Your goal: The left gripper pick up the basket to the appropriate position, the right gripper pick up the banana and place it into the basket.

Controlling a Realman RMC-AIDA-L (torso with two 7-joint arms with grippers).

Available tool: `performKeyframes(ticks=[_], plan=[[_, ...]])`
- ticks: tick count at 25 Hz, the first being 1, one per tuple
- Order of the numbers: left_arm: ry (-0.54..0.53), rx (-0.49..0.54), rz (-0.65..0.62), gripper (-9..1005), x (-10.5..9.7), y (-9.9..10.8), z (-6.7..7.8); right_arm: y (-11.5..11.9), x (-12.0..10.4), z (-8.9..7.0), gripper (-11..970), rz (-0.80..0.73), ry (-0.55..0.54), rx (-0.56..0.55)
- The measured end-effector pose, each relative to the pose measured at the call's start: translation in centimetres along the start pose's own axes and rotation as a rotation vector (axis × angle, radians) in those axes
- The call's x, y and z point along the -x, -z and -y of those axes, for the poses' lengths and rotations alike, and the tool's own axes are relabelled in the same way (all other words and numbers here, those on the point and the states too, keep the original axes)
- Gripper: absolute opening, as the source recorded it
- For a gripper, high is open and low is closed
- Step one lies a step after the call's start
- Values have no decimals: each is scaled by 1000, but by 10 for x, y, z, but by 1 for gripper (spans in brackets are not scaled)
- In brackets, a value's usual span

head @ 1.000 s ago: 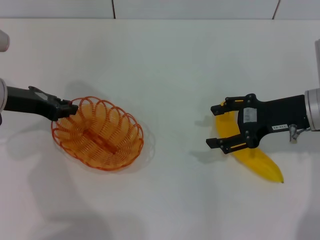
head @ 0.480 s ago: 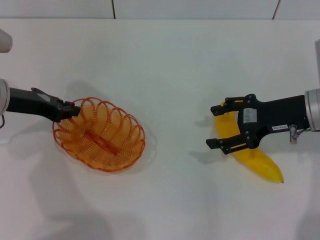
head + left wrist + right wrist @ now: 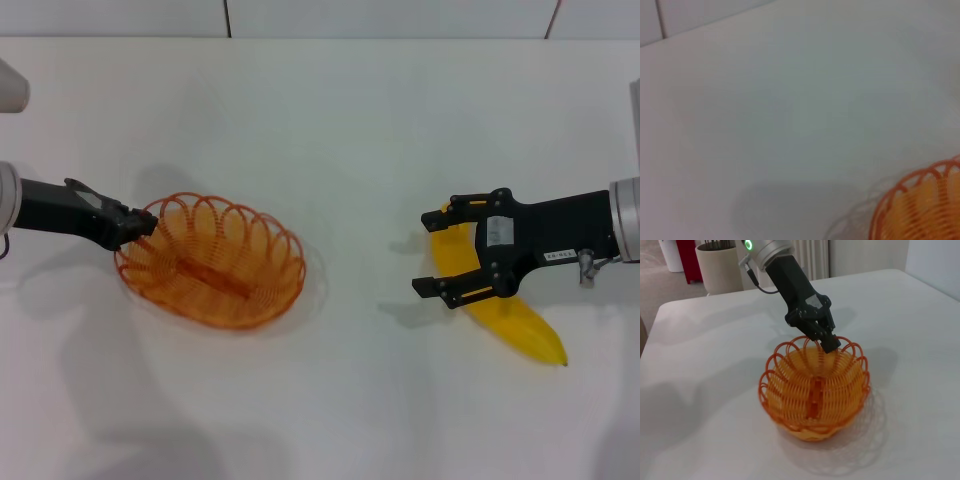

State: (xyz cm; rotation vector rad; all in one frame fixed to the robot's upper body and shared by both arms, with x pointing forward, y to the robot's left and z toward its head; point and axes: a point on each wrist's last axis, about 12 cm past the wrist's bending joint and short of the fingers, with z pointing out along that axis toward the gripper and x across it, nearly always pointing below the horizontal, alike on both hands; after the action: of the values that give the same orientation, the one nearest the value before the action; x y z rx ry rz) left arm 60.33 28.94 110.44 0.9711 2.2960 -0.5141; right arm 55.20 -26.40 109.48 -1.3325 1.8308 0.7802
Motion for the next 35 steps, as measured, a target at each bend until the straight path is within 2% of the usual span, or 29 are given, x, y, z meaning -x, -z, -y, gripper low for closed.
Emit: performKeyframes(ticks=[10, 24, 35], plan=[[2, -6, 21, 59, 3, 0, 1, 0, 0, 0, 883, -1, -1, -3], [-10, -9, 162, 60, 22, 5, 1, 0, -1, 0, 883, 0, -3, -1], [4, 42, 245, 61, 35, 1, -5, -1, 2, 1, 883, 1, 3, 1]])
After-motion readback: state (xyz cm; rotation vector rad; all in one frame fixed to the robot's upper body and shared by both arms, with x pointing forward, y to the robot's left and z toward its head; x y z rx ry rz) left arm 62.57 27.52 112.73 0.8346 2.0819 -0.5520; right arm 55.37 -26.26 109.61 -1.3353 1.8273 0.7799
